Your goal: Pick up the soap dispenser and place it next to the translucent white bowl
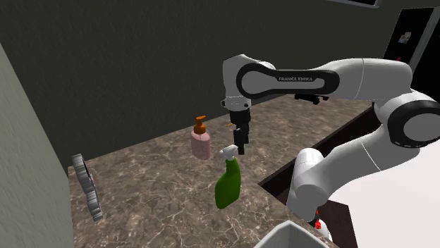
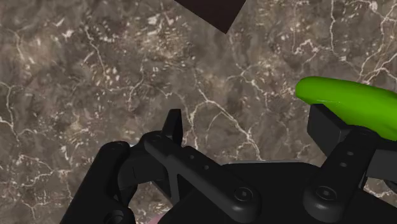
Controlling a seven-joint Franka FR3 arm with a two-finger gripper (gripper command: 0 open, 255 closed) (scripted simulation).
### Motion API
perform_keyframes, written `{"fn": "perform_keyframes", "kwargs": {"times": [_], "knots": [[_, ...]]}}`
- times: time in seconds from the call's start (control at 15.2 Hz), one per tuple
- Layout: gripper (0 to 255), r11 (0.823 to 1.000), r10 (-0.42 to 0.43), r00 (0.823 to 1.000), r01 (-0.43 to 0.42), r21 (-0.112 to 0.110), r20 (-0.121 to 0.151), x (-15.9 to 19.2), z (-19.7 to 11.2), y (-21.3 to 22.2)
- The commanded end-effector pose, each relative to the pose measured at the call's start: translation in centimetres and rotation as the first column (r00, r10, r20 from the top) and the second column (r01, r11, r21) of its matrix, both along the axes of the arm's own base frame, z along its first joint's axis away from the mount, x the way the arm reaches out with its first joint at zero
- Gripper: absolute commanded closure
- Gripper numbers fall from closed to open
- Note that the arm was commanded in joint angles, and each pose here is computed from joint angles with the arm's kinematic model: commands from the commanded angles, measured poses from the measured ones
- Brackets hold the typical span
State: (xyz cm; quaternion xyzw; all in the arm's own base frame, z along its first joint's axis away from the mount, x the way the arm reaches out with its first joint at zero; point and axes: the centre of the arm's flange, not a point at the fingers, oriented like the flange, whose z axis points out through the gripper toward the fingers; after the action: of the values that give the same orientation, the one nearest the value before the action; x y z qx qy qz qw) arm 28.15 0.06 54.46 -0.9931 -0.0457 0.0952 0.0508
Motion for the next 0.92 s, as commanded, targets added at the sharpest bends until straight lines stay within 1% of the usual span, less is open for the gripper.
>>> {"fn": "perform_keyframes", "kwargs": {"times": [0.0, 0.4, 0.59, 0.86], "knots": [[0, 1.0, 0.0, 1.0, 0.0, 0.0, 0.0, 0.0, 0.0, 0.0], [0, 0.995, -0.088, 0.993, 0.09, -0.034, 0.076, 6.4, 0.0, -1.5], [0, 0.99, -0.13, 0.985, 0.136, -0.048, 0.115, 9.6, 0.1, -2.5], [0, 0.978, -0.185, 0.969, 0.197, -0.064, 0.167, 13.7, 0.6, -4.0]]}}
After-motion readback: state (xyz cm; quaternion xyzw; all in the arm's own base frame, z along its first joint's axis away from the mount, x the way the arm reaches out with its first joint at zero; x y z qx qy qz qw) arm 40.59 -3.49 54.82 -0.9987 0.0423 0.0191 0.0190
